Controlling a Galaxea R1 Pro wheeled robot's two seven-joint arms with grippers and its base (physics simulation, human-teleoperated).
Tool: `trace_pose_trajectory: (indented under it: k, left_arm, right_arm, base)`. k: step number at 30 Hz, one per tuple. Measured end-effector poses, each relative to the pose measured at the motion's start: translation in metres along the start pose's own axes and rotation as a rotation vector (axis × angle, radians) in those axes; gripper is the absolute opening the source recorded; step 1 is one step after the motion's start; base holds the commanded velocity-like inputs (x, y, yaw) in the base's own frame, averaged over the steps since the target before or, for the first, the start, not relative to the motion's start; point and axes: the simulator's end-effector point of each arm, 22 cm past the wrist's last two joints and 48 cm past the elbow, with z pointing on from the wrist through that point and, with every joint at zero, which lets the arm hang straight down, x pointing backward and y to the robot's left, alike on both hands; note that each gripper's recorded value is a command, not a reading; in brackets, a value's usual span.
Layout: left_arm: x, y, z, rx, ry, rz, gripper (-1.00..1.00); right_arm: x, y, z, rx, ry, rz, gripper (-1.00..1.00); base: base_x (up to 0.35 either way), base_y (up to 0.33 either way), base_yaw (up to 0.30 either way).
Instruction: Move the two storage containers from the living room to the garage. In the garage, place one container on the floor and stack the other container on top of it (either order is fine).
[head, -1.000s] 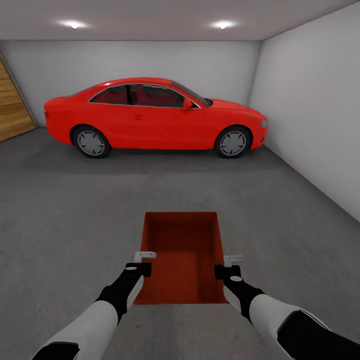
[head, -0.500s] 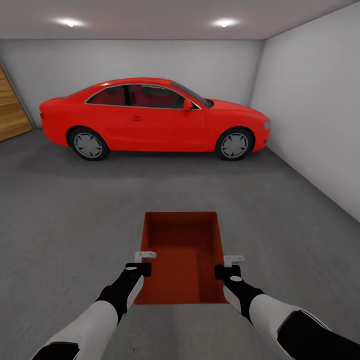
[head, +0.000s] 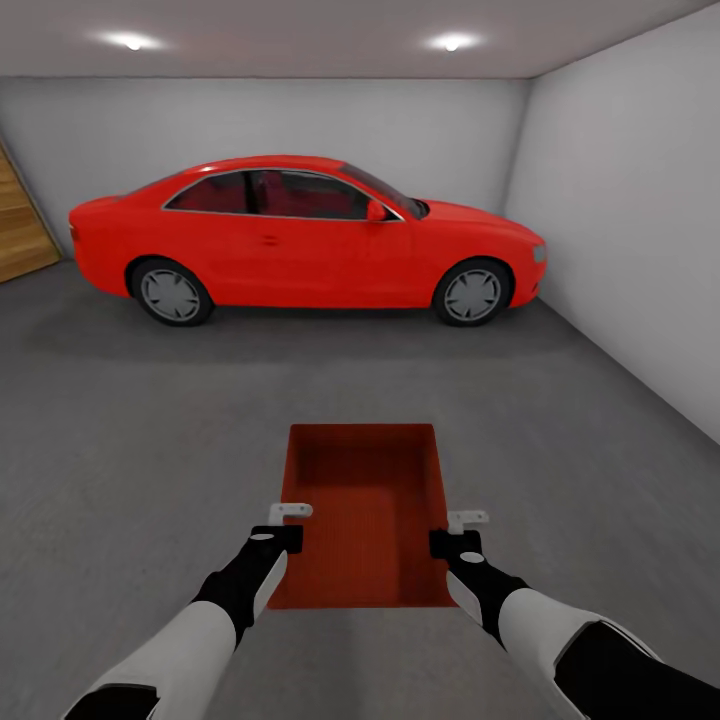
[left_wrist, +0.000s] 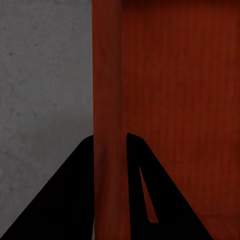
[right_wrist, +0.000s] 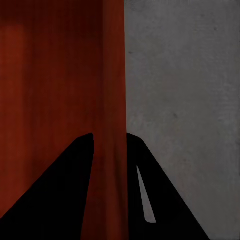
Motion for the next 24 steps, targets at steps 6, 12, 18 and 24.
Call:
trace_pose_trajectory:
  k: [6,12,18,24]
  left_arm:
    - [0.0000,0.0000,0.0000,0.000,0.000,0.000,-1.00]
    - [0.0000,0.0000,0.0000,0.000,0.000,0.000,-1.00]
    - [-0.0001,0.0000,0.0000,0.000,0.000,0.000,-1.00]
    - [0.0000,0.0000,0.0000,0.000,0.000,0.000,-1.00]
  right_arm:
    - [0.0000,0.0000,0.0000,0.000,0.000,0.000,-1.00]
    - [0.0000,0.0000,0.0000,0.000,0.000,0.000,-1.00]
    - [0.0000,0.0000,0.0000,0.000,0.000,0.000,-1.00]
    - [0.0000,0.0000,0.0000,0.000,0.000,0.000,-1.00]
  base:
    - [0.323,0.000,0.000]
    - [0.323,0.000,0.000]
    - [0.323,0.000,0.000]
    - [0.323,0.000,0.000]
